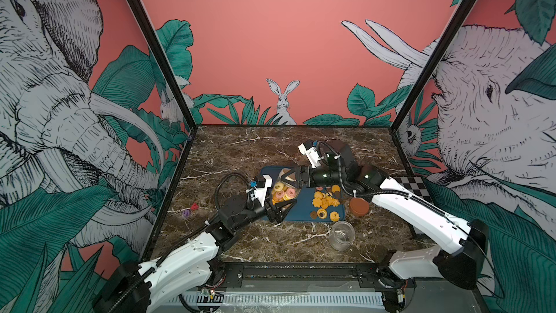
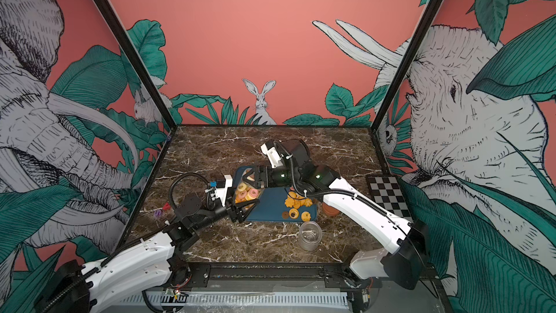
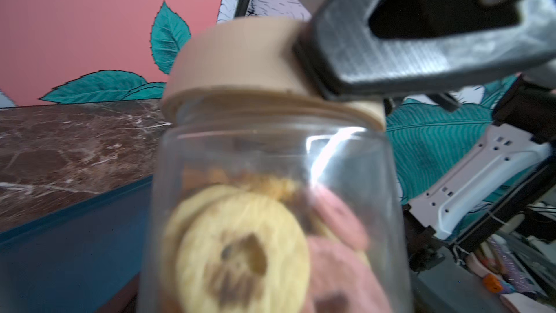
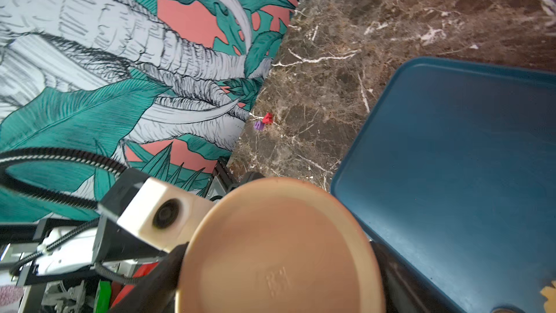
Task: Pour the cookies out of the jar
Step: Unscrew the lid from the jar, then place the lid at the center of the board.
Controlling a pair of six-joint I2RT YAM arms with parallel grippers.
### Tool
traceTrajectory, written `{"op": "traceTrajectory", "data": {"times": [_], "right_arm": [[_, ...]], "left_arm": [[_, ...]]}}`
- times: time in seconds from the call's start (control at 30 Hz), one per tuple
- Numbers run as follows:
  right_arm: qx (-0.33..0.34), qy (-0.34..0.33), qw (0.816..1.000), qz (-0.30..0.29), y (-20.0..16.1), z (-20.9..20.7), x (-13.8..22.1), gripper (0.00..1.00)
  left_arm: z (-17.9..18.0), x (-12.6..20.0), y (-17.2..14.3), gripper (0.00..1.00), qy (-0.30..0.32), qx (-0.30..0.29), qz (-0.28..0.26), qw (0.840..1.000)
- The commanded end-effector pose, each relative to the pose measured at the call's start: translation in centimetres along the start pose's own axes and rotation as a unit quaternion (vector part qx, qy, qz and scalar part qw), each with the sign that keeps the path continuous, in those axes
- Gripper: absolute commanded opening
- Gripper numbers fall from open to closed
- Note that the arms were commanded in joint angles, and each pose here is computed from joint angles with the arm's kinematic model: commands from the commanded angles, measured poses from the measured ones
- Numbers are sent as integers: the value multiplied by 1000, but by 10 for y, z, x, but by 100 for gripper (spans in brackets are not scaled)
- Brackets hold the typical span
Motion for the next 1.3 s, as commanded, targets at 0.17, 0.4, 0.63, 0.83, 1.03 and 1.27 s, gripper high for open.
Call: {"op": "traceTrajectory", "data": {"times": [0.17,0.4,0.63,0.83,1.03,1.27], "right_arm": [[64,108,991,-38,12,21,16,31],[60,169,981,-69,24,30,27,30],[28,169,979,-108,39,16,34,30],[-4,87,990,-114,38,-13,38,31],[-60,-129,989,-31,-2,-78,48,30],[-19,-249,964,88,-92,-84,57,30]], "left_arm": [[-53,4,44,0,-142,-24,-74,987],[-56,3,43,0,-155,-24,-65,985],[-53,4,38,0,-141,-35,-53,988],[-45,5,33,0,-112,-44,-44,992],[-27,11,39,0,-41,-55,-67,995],[12,31,53,0,118,-72,-95,986]]}}
Point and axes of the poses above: each gripper's point midway between its finger pads, its own x axis back along the fingers, its own z axis along the line the jaws close on, y = z × x, the point moved 2 cm from there along x, back along the fingers, and after that the axes turned 2 degrees about x, right-handed, at the moved point
